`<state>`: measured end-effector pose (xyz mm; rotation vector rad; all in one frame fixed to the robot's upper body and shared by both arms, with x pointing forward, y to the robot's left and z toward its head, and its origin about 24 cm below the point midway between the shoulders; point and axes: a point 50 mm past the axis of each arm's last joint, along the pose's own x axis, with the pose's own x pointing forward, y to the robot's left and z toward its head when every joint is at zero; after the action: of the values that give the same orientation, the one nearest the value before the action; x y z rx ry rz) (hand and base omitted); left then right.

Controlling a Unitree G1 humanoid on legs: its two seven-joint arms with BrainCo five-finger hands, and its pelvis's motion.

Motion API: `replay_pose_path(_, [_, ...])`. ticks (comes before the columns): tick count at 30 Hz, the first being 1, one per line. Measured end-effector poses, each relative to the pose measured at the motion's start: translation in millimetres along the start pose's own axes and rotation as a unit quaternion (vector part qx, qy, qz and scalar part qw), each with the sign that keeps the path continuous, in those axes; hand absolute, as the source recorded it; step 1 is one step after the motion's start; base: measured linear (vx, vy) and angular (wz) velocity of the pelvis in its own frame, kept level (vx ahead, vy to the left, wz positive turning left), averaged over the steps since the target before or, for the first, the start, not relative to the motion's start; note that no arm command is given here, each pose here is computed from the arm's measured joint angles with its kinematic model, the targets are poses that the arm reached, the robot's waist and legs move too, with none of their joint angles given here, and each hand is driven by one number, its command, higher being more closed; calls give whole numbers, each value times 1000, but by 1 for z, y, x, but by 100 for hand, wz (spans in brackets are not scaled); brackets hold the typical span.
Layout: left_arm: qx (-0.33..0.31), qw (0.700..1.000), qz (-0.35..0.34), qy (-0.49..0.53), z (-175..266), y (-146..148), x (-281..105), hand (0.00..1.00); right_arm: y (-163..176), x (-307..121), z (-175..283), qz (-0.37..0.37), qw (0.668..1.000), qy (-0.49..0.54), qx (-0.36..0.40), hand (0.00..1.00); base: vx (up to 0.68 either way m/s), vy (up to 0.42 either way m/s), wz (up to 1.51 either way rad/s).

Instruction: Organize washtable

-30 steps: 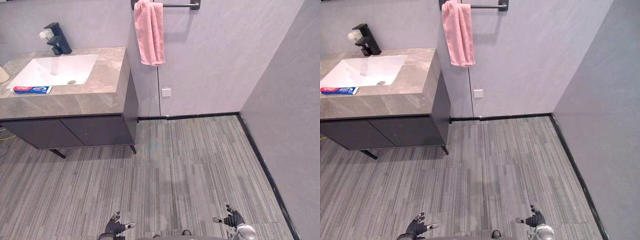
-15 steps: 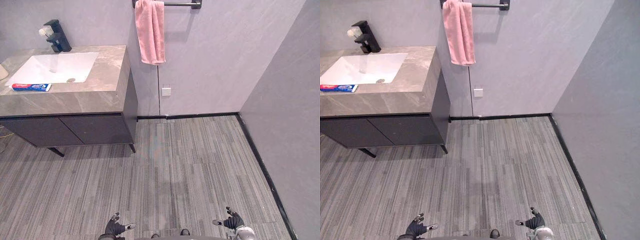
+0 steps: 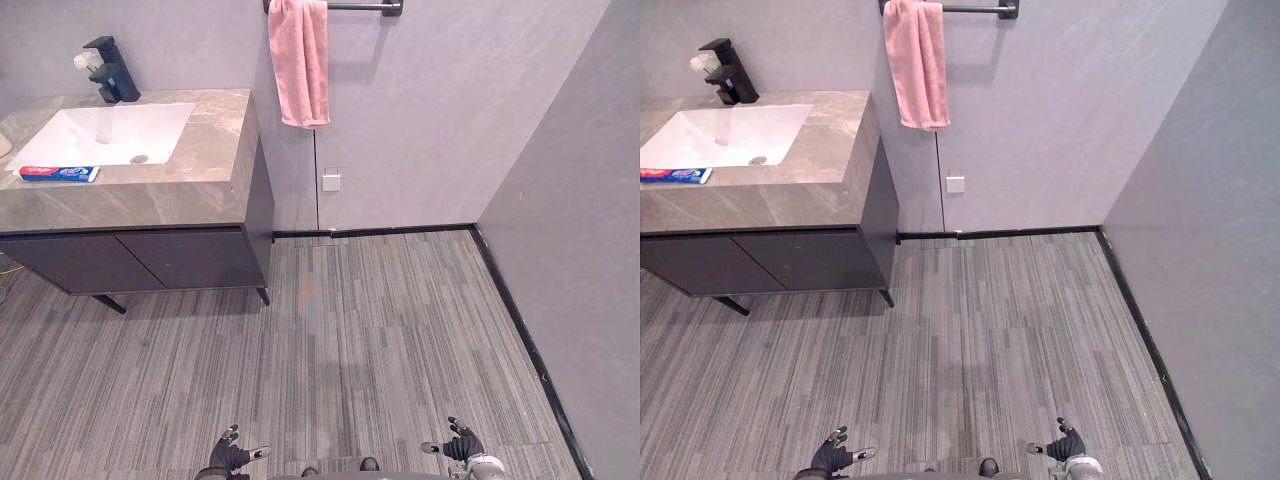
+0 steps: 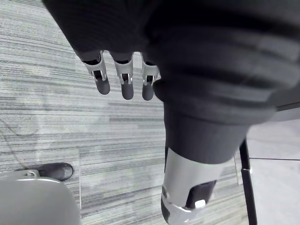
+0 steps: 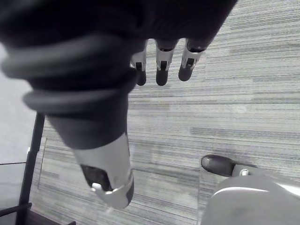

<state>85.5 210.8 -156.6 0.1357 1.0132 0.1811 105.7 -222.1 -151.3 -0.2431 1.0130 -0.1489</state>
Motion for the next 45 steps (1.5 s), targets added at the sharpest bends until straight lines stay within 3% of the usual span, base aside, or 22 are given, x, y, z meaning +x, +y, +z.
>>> replay_pose_path(28, [-1, 998, -8, -63, 45, -2, 12, 0, 6, 8, 40, 6, 999, -49, 9, 0, 114, -3, 0])
replay_pose_path(37, [-31, 997, -40, -51, 34, -33, 6, 0, -2, 7, 31, -5, 999, -40, 21, 0, 495, -192, 10])
replay_pose_path(45, [-27, 995, -52, -86, 54, -35, 7, 0, -4, 6, 28, -12, 998, -36, 50, 0, 289, 104, -16])
